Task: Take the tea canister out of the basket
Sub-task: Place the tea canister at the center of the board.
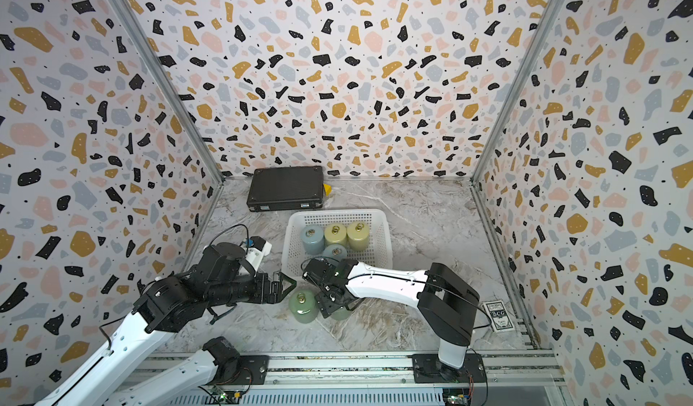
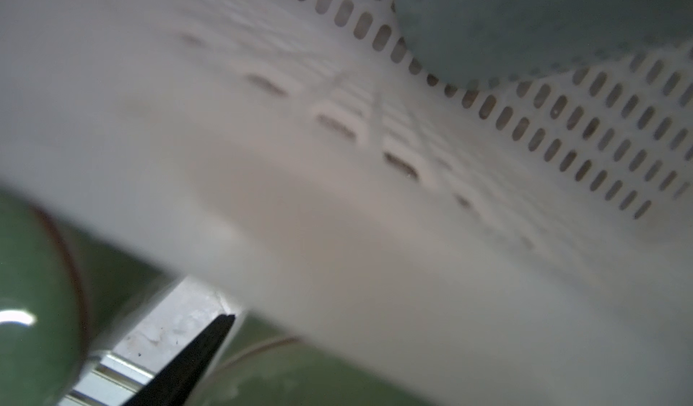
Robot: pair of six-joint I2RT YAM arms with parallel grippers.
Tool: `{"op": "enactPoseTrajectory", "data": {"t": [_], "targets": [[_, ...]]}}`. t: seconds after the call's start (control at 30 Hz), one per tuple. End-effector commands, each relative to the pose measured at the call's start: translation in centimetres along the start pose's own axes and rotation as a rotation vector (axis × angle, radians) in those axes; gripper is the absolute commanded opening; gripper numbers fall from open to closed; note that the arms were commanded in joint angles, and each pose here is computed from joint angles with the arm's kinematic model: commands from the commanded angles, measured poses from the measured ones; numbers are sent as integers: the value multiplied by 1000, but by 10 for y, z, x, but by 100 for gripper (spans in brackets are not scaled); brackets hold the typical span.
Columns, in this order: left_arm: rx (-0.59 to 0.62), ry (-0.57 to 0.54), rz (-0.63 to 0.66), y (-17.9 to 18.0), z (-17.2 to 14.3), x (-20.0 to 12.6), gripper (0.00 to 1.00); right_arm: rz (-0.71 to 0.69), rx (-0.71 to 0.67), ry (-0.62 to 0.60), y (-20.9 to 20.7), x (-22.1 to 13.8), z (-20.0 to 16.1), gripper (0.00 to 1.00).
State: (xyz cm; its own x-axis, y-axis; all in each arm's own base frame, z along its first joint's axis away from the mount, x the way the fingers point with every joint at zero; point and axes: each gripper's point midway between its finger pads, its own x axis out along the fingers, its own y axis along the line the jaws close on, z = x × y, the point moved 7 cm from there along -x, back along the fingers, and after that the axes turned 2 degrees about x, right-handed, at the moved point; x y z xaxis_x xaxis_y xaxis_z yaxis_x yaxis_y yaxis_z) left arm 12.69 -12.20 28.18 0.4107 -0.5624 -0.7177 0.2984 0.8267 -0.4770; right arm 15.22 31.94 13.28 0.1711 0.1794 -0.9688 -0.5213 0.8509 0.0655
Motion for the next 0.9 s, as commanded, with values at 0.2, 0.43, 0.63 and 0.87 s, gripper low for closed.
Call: {"op": "enactPoseTrajectory", "data": {"t": [0.2,0.43,0.63,0.87], "targets": [[-7,-9,7,2,0,1,100,13,4,-28,3,-2,6,82],[-1,-5,5,2,0,3,100,-2,1,-27,2,-3,7,89],[9,-2,0,1,1,4,100,-7,-3,-43,1,-17,10,97],[22,5,-20,-2,2,4,100,-3,-17,-86,-4,-47,10,100]]}}
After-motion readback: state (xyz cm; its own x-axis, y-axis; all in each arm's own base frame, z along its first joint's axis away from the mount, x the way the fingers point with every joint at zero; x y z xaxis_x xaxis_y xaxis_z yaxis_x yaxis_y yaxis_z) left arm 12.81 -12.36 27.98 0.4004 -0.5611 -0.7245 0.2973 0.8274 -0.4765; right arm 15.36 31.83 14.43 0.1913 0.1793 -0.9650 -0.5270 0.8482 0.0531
